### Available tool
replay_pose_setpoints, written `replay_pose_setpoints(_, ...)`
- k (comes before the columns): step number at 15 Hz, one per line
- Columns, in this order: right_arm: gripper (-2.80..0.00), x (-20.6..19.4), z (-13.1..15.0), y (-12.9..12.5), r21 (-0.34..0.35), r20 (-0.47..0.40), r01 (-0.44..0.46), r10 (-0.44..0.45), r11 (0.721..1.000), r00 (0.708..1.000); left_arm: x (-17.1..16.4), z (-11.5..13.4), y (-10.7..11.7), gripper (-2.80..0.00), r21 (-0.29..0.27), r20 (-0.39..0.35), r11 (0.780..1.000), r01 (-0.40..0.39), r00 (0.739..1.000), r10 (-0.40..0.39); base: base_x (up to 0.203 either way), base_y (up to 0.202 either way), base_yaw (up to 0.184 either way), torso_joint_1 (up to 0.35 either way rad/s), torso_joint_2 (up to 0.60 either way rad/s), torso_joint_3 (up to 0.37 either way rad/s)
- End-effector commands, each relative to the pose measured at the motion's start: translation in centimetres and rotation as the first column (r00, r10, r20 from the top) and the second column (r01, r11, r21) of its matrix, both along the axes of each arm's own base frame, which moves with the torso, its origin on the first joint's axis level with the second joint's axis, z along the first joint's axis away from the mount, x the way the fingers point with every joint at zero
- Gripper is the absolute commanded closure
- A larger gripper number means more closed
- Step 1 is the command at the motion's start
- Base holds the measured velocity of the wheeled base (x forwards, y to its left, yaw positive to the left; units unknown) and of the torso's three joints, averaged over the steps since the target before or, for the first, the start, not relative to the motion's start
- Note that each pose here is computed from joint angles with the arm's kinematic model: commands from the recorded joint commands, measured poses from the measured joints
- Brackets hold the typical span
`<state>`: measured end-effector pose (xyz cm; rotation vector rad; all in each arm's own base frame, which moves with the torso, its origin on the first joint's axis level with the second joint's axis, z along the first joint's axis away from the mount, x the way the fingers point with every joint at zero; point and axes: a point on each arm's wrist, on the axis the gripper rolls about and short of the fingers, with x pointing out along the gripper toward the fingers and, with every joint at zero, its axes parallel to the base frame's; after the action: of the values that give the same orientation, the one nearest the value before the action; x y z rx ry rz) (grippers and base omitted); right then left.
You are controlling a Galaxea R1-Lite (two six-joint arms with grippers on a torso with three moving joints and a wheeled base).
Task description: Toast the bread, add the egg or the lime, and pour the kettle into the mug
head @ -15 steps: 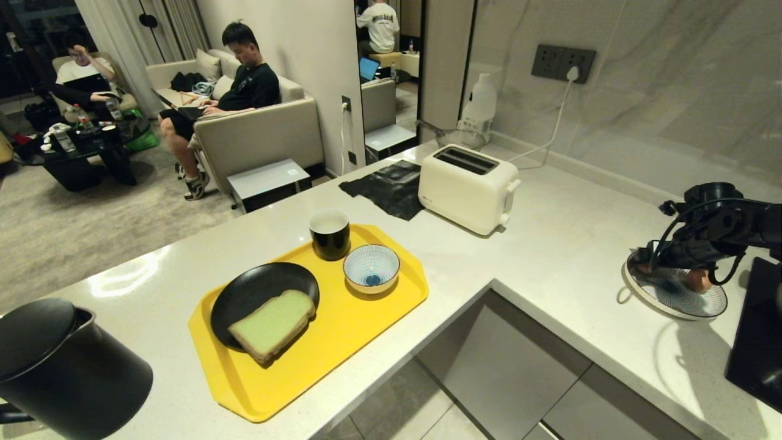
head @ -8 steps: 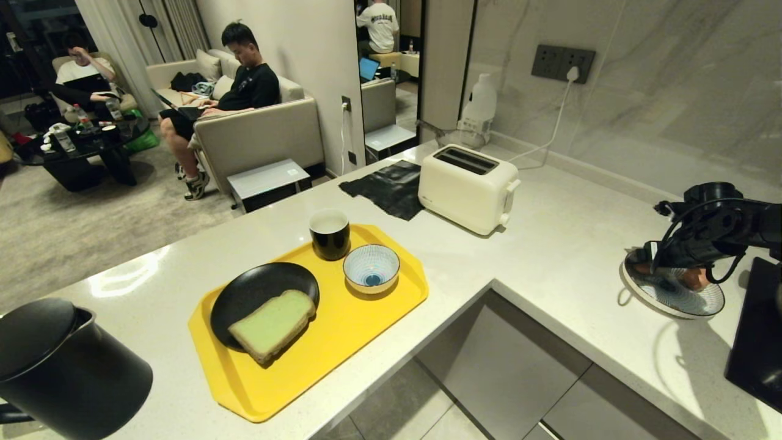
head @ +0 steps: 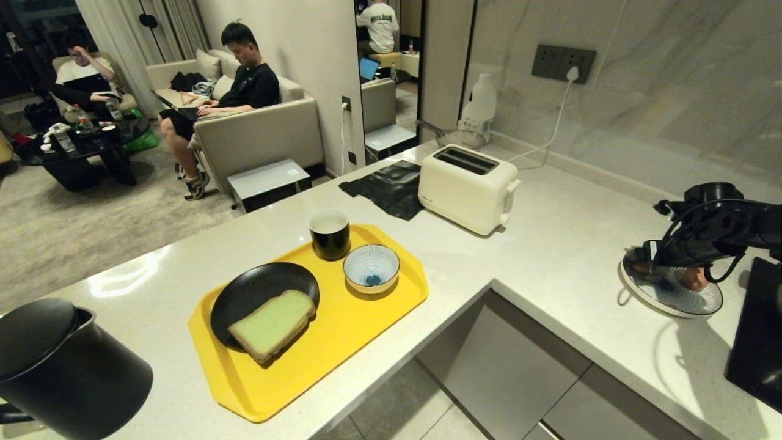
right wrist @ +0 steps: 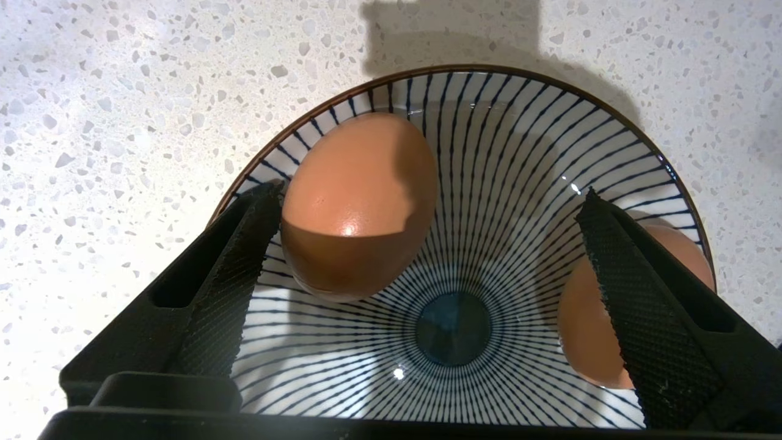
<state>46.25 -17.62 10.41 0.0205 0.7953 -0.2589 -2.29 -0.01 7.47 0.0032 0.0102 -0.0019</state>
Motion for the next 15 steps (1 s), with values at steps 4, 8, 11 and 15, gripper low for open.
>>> replay_pose_setpoints(4,-2.8,-0.02,-0.1,-0.05,0.001,-0.004,0.0,0.0,1.0,1.0,-0.02,-0.02,0.0,0.0,0.0,0.003,1.0,0.0,1.0,0.0,0.0,0.0,0.0,0.0,0.0,0.0)
replay_pose_setpoints(8,-2.8,0.04,-0.41,-0.07,0.003,-0.01,0.0,0.0,1.0,1.0,-0.03,0.02,0.0,0.0,0.0,0.004,1.0,0.0,1.0,0.0,0.0,0.0,0.0,0.0,0.0,0.0)
replay_pose_setpoints(11,-2.8,0.06,-0.48,-0.07,0.005,-0.01,-0.002,0.002,1.0,1.0,-0.02,-0.02,0.0,0.0,0.0,0.003,1.0,0.0,1.0,0.0,0.0,0.0,0.0,0.0,0.0,0.0)
replay_pose_setpoints(15,-2.8,0.12,-0.72,-0.04,0.017,-0.011,-0.023,0.023,1.0,1.0,-0.02,-0.02,0.0,0.0,0.0,0.003,1.0,0.0,1.0,0.0,0.0,0.0,0.0,0.0,0.0,0.0)
